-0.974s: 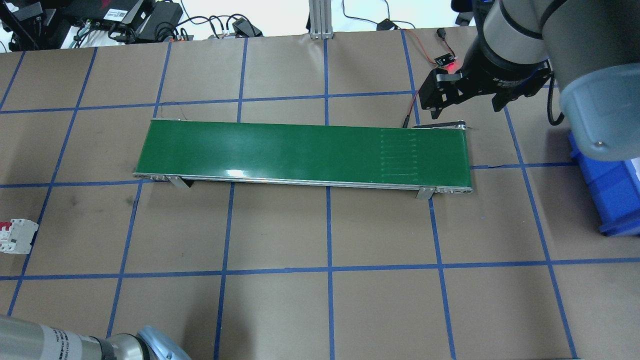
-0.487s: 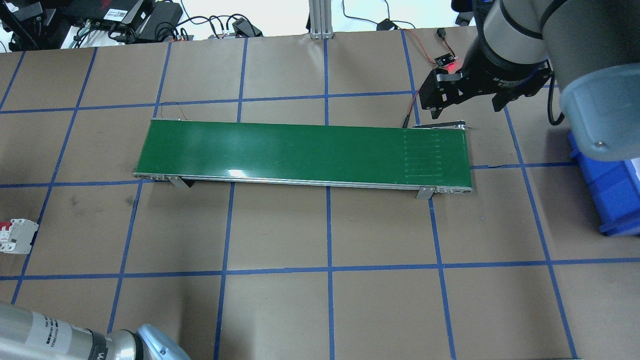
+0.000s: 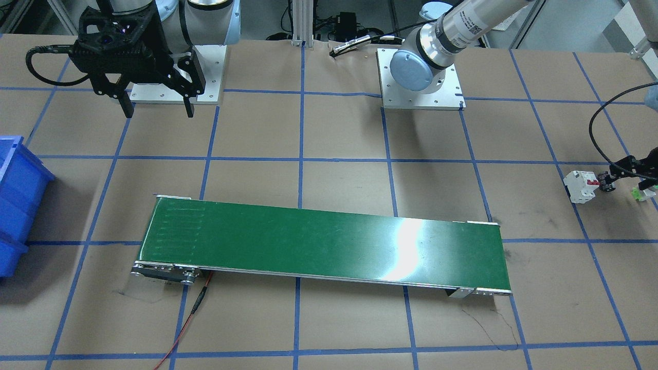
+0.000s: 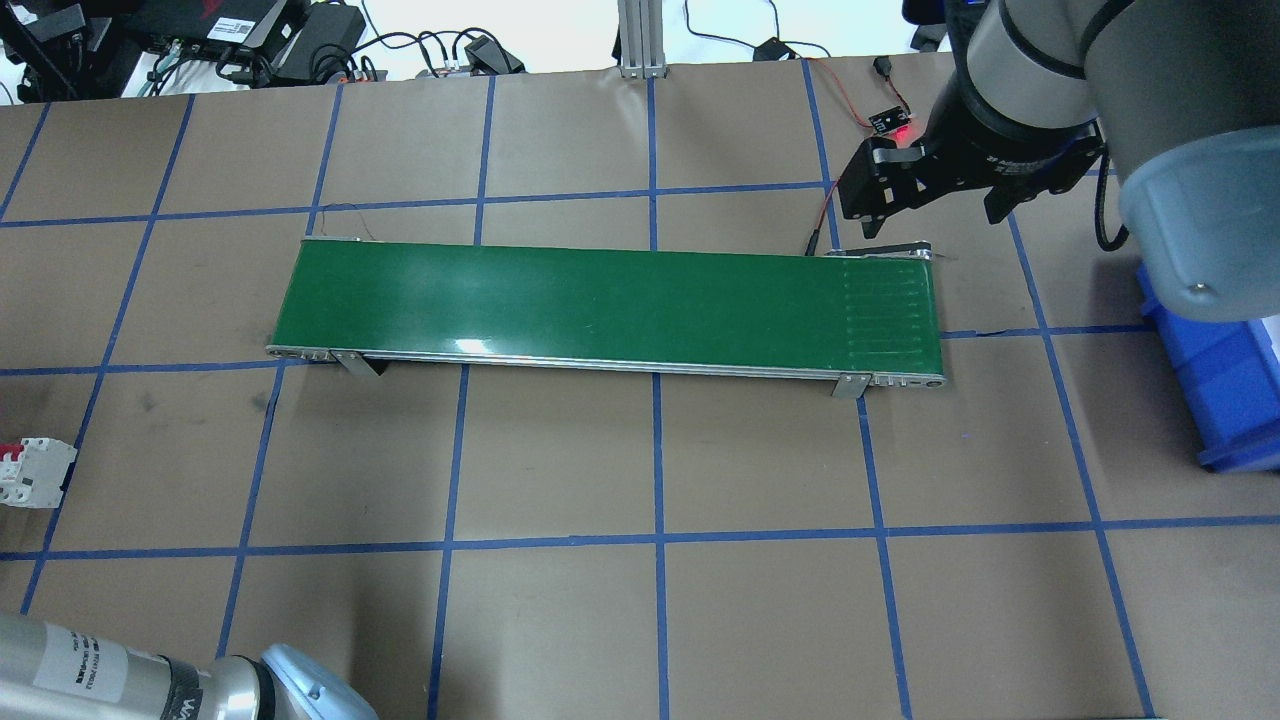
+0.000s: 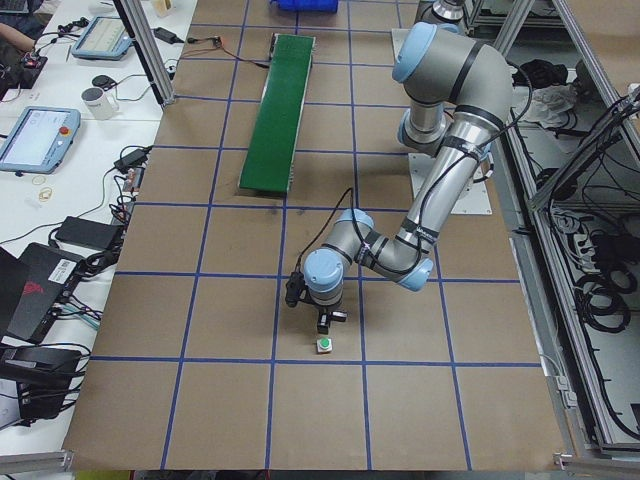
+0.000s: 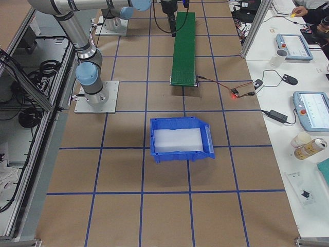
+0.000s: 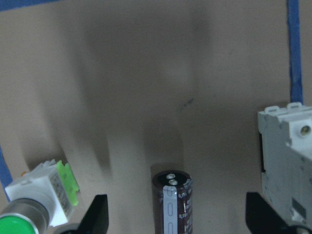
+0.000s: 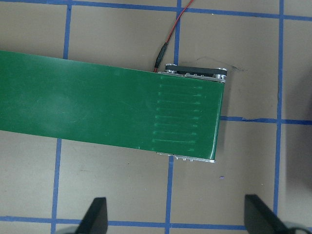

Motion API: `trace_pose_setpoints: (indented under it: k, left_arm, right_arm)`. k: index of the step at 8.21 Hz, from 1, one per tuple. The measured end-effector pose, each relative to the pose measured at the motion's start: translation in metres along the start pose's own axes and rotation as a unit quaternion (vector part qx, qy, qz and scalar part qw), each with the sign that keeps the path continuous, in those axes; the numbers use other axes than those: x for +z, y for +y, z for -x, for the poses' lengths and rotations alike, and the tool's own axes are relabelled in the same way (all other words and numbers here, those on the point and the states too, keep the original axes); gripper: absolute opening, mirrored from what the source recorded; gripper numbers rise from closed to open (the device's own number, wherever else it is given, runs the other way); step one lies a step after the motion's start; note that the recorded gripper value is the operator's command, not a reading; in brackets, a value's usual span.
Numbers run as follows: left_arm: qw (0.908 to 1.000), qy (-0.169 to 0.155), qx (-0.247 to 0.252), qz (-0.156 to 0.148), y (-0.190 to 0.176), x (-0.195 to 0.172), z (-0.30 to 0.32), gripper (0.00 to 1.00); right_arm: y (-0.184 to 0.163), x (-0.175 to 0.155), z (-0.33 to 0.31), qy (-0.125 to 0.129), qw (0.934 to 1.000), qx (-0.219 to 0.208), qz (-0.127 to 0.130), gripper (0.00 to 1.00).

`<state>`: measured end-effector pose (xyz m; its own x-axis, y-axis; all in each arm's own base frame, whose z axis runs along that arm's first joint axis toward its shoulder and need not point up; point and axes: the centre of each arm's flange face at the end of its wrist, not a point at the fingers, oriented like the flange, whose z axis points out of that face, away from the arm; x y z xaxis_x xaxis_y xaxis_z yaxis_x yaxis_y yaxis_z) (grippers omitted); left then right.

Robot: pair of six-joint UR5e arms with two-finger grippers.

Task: Move capacitor from left to right
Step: 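Grasp the black capacitor on the table with the left gripper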

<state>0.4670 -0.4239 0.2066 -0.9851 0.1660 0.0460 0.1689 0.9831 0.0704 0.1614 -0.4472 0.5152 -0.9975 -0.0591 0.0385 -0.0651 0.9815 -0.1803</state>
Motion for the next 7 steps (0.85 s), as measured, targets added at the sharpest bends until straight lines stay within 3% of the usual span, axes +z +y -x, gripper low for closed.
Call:
trace_pose_setpoints:
  k: [3,7]
  left_arm:
    - [0.9999,0.012,-0.001,0.004,0.005,0.014,0.0,0.9]
    - [0.9998,0.018,-0.002,0.011,0.006,0.024,0.002,0.5]
  right_arm:
    - [0.0,0.0,0.0,0.0,1.0,0.0,0.0,1.0]
    - [0.0,0.0,0.0,0.0,1.0,0.0,0.0,1.0]
